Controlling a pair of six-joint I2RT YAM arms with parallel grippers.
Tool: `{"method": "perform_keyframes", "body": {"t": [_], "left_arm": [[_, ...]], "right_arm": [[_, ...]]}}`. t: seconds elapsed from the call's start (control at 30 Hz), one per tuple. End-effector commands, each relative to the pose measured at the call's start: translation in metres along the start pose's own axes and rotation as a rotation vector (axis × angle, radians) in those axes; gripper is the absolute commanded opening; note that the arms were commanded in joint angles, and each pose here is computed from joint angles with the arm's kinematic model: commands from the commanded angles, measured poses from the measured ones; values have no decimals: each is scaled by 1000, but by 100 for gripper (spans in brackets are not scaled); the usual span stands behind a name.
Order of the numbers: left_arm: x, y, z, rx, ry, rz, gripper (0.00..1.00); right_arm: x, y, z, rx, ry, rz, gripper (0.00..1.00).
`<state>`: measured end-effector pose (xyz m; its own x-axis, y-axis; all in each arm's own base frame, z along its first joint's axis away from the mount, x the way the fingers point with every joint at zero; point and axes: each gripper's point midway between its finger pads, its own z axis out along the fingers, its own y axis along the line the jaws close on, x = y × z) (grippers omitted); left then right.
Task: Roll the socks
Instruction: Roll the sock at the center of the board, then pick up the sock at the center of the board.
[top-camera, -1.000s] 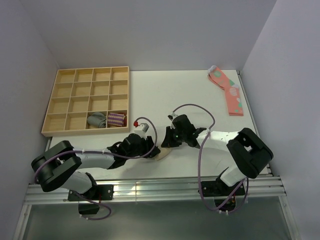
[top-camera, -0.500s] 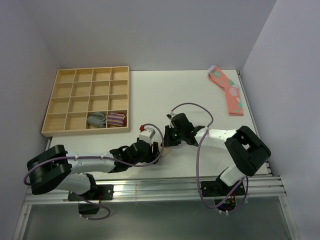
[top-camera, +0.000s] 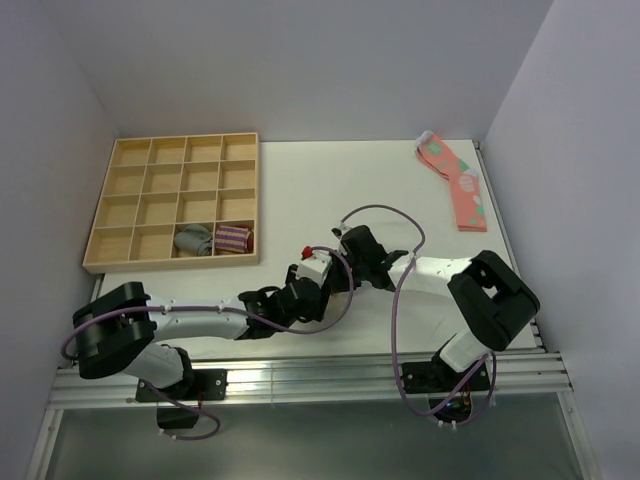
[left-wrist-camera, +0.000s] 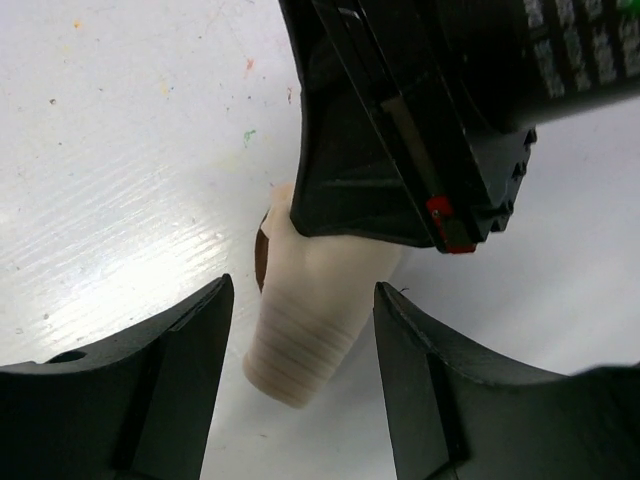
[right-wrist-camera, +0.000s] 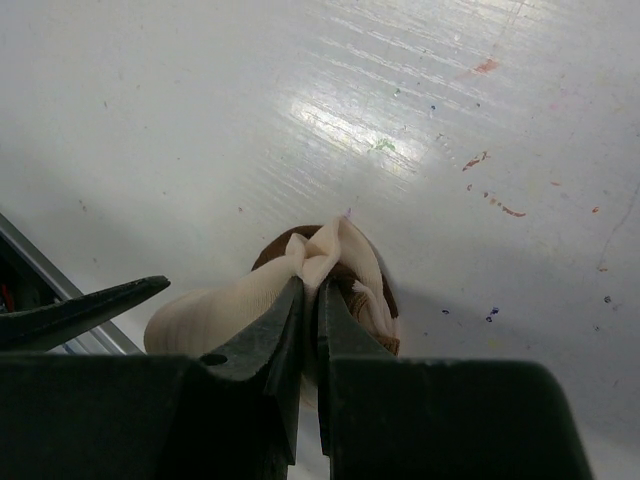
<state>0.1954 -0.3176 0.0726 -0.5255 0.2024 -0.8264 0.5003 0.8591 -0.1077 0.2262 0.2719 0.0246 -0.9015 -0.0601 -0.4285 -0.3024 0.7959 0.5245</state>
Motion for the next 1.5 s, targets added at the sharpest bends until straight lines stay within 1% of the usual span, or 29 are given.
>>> {"method": "perform_keyframes", "body": {"t": [0.0,0.23,0.4,0.6,0.8,0.9,1.0,1.03,1.1,1.13,1.2,1.23,1.3,1.33,1.4,1.43,1.47], "left_arm": [[-8,-5,0,0,-13,92,63],[0,-20,0,62,-3,196,62],[15,-23,9,54,50,269,61],[25,-16,15,13,79,312,61],[37,-14,20,7,113,342,59],[46,-14,23,15,138,357,57],[54,-13,27,10,168,376,54],[55,-15,29,10,174,379,51],[58,-16,31,17,187,381,48],[60,-17,31,22,191,383,43],[67,-16,33,19,211,388,38],[71,-15,35,17,221,393,32],[74,-16,36,17,232,391,25],[74,-16,37,18,234,390,15],[75,-19,36,33,235,383,7],[74,-20,36,37,232,374,1],[74,-21,35,41,229,368,0]], "right_arm": [[36,-45,5,182,116,-18,1],[38,-46,7,183,126,-17,1],[41,-46,9,183,140,-15,1],[42,-45,10,173,156,-17,1],[43,-45,11,173,161,-16,1],[44,-45,12,169,167,-17,1],[44,-43,12,156,169,-19,1],[45,-42,12,152,171,-17,1],[44,-40,12,140,173,-17,1],[43,-39,12,137,169,-18,1],[44,-38,11,128,172,-19,1],[44,-36,11,123,169,-19,1],[44,-34,10,116,166,-15,2],[41,-32,9,109,158,-13,5],[41,-31,6,108,150,-3,12],[37,-28,3,103,134,-3,20],[37,-27,0,102,129,-2,24]]}}
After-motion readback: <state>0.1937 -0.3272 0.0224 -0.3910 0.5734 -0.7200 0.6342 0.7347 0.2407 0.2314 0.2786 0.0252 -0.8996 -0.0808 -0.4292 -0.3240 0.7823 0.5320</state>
